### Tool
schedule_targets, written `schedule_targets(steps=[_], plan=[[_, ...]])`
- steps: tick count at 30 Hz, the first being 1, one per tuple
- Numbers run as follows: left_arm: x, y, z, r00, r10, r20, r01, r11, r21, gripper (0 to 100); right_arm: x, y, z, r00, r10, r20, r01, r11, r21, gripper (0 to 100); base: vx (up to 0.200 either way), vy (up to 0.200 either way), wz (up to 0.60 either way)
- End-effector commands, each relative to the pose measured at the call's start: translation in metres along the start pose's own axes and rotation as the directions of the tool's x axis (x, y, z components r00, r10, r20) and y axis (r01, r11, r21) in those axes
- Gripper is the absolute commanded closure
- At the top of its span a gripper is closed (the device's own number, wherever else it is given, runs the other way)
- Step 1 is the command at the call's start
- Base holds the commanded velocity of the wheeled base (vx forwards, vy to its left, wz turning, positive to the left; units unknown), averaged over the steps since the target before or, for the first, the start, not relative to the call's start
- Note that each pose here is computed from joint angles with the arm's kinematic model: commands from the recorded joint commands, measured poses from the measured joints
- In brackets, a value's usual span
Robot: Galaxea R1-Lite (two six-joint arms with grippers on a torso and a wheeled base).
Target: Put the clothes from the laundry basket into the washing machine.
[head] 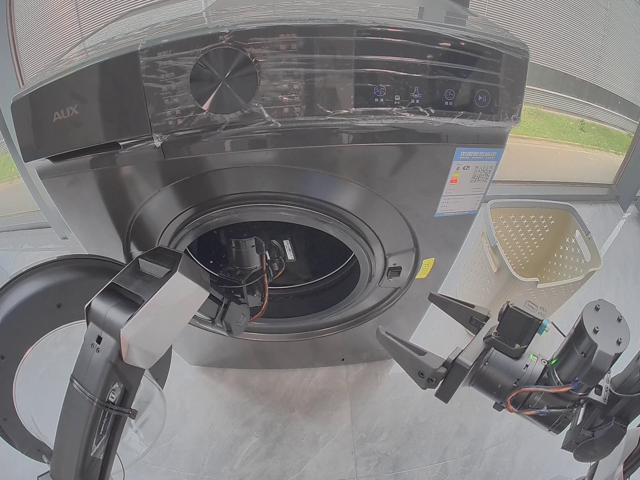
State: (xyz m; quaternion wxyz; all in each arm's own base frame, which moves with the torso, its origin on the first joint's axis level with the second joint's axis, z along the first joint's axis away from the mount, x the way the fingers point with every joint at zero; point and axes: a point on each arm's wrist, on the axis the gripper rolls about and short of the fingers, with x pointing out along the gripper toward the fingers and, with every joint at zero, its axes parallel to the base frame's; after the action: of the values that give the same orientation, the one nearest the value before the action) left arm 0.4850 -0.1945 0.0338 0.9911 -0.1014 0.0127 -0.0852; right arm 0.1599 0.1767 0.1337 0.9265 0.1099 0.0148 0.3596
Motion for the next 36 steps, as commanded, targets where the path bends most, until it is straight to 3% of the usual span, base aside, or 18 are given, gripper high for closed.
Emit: schedule_targets(steps=[1,3,5,10,16,23,24,25,29,30,32,34,36], plan=[[-0.047,-0.029,0.036,0.996,-0.073,-0.052,0.071,0.997,-0.032,0,-0.004,-0.001,0.002,1.000,-0.004,0.006,0.004,1.000,-0.002,0,0.000,0.000,0.00],[-0.081,-0.044,0.045,0.985,-0.135,-0.106,0.132,0.991,-0.034,0,-0.007,-0.002,0.005,1.000,-0.009,0.012,0.009,1.000,-0.001,0,0.000,0.000,0.00],[-0.120,-0.055,0.055,0.963,-0.219,-0.157,0.215,0.976,-0.038,0,-0.011,-0.002,0.008,1.000,-0.010,0.021,0.010,1.000,-0.002,0,0.000,0.000,0.00],[-0.198,-0.058,0.074,0.925,-0.326,-0.194,0.324,0.945,-0.041,0,-0.023,-0.002,0.011,1.000,-0.003,0.024,0.003,1.000,0.000,0,0.000,0.000,0.00],[-0.284,-0.035,0.105,0.887,-0.429,-0.168,0.425,0.903,-0.060,0,-0.038,-0.003,0.013,1.000,-0.004,0.028,0.004,1.000,0.000,0,0.000,0.000,0.00],[-0.362,-0.001,0.141,0.877,-0.479,-0.023,0.477,0.876,-0.072,0,-0.061,-0.008,0.014,0.999,-0.016,0.027,0.017,1.000,-0.017,0,0.000,0.000,0.00],[-0.362,-0.001,0.141,0.877,-0.479,-0.023,0.477,0.876,-0.072,0,-0.061,-0.008,0.014,0.999,-0.016,0.027,0.017,1.000,-0.017,0,0.000,0.000,0.00],[-0.383,0.011,0.144,0.878,-0.479,0.014,0.478,0.875,-0.071,0,-0.074,-0.013,0.014,0.999,-0.038,0.027,0.039,0.999,-0.020,0,0.000,0.000,0.00],[-0.398,0.020,0.151,0.885,-0.462,0.067,0.466,0.883,-0.065,0,-0.080,-0.021,0.020,0.994,-0.091,0.056,0.093,0.995,-0.022,0,0.000,0.000,0.00],[-0.407,0.028,0.157,0.903,-0.415,0.114,0.423,0.904,-0.065,0,-0.085,-0.030,0.026,0.984,-0.153,0.086,0.157,0.987,-0.042,0,0.000,0.000,0.00],[-0.415,0.037,0.161,0.932,-0.336,0.136,0.347,0.935,-0.068,0,-0.089,-0.044,0.030,0.965,-0.239,0.105,0.247,0.966,-0.071,0,0.000,0.000,0.00],[-0.423,0.046,0.157,0.958,-0.262,0.114,0.271,0.960,-0.067,0,-0.096,-0.056,0.037,0.935,-0.321,0.149,0.335,0.938,-0.087,0,0.000,0.000,0.00],[-0.434,0.053,0.152,0.971,-0.217,0.095,0.223,0.973,-0.060,0,-0.105,-0.060,0.044,0.911,-0.359,0.201,0.383,0.919,-0.096,0,0.000,0.000,0.00]])
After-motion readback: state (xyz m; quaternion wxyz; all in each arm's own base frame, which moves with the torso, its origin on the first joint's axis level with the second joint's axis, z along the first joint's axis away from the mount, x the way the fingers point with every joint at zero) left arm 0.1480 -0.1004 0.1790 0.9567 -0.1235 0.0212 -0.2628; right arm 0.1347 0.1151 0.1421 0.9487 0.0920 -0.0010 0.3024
